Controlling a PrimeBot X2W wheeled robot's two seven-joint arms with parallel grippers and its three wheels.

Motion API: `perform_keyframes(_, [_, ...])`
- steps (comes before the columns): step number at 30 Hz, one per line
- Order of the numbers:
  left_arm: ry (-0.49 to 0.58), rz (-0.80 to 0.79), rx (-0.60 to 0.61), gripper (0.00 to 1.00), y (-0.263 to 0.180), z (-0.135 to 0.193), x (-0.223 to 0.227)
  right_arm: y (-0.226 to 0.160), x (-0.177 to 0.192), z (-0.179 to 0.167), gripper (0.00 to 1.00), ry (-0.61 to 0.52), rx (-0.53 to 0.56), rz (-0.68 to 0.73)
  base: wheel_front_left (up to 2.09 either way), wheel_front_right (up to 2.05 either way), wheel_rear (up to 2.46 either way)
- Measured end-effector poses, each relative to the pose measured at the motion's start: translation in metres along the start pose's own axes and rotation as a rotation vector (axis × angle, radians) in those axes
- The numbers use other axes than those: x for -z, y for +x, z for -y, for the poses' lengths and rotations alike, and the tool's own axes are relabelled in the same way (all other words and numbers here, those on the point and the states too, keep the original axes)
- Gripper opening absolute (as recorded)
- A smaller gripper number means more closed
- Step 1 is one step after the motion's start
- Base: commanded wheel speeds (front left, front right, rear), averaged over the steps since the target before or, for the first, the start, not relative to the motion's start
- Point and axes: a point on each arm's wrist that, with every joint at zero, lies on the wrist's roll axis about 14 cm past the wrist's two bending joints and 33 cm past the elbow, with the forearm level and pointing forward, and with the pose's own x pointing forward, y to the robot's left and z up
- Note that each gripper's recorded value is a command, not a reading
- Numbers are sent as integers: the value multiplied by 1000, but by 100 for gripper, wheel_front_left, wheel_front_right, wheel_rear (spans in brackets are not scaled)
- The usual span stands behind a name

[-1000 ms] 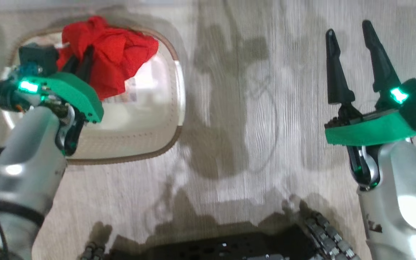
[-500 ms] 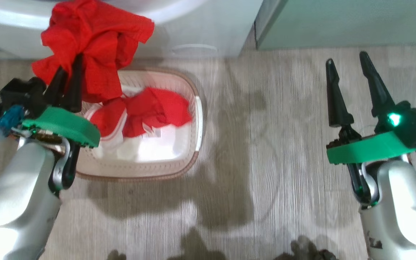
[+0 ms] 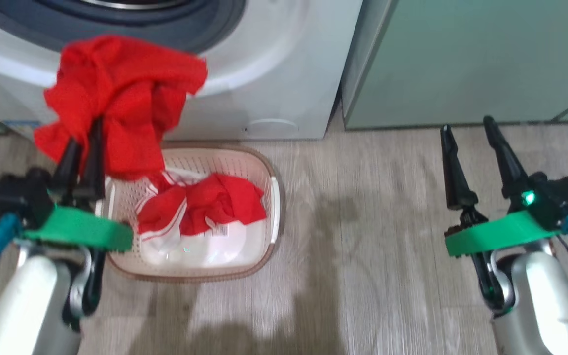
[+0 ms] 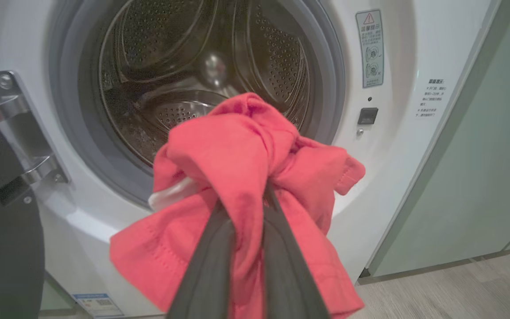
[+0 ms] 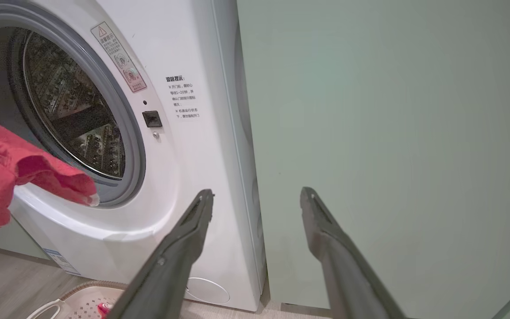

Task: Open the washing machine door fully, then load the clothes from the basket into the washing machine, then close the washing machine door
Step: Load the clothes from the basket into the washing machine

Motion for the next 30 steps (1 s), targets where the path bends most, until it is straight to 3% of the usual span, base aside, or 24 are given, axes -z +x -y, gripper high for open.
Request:
perform_keyframes(15, [-11, -2, -54, 0, -67, 1, -14, -49, -21, 8, 100, -8, 44, -4, 0, 0, 0])
perform_keyframes(30, [-10, -13, -51, 0, -82, 5, -12, -70, -29, 8, 100, -16, 54, -10, 0, 0, 0])
